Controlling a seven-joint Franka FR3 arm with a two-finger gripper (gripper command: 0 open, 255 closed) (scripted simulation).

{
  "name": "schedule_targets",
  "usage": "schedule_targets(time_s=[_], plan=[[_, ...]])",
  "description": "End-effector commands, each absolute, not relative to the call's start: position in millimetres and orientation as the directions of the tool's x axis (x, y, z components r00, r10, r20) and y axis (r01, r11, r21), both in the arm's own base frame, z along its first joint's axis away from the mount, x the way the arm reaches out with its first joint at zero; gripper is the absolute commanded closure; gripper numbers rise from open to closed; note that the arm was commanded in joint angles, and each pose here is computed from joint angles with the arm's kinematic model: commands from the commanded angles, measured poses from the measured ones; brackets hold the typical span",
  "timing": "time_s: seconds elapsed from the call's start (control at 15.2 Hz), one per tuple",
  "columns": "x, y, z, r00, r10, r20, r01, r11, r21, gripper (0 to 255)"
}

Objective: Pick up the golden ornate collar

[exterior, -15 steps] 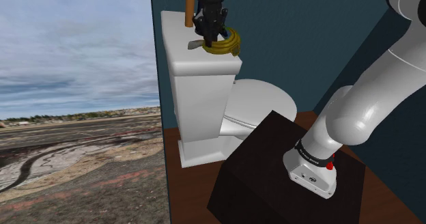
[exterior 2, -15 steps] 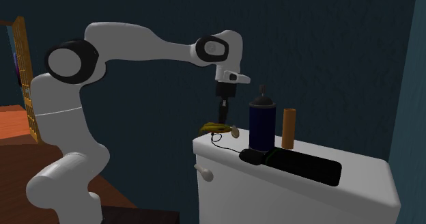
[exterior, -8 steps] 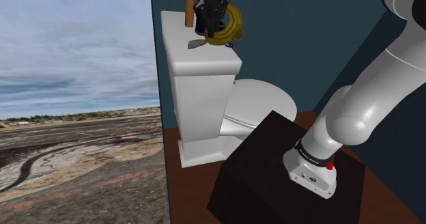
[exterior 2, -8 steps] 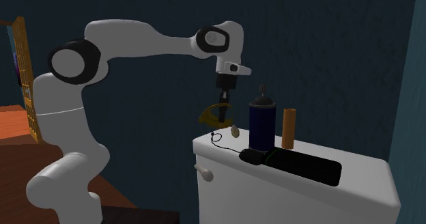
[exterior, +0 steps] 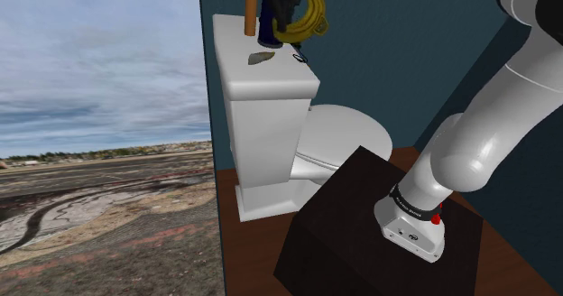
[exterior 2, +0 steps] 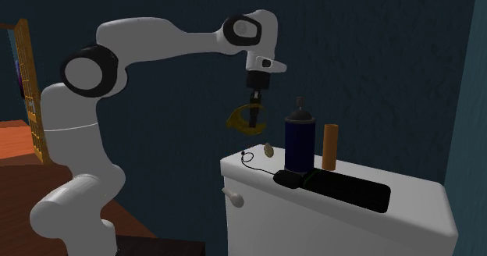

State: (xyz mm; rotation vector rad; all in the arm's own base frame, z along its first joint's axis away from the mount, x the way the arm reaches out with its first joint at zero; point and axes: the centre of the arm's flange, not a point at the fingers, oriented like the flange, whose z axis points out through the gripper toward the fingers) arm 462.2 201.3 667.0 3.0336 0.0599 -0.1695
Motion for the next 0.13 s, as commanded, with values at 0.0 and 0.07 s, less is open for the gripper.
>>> schedule_targets(time_s=[0.0,0.07], plan=[[464.0,200.4,674.0,0.993,0.033,-0.113,0.045,-0.994,0.1,255],[464.0,200.4,674.0,0.993,0.033,-0.113,0.045,-0.994,0.1,255]])
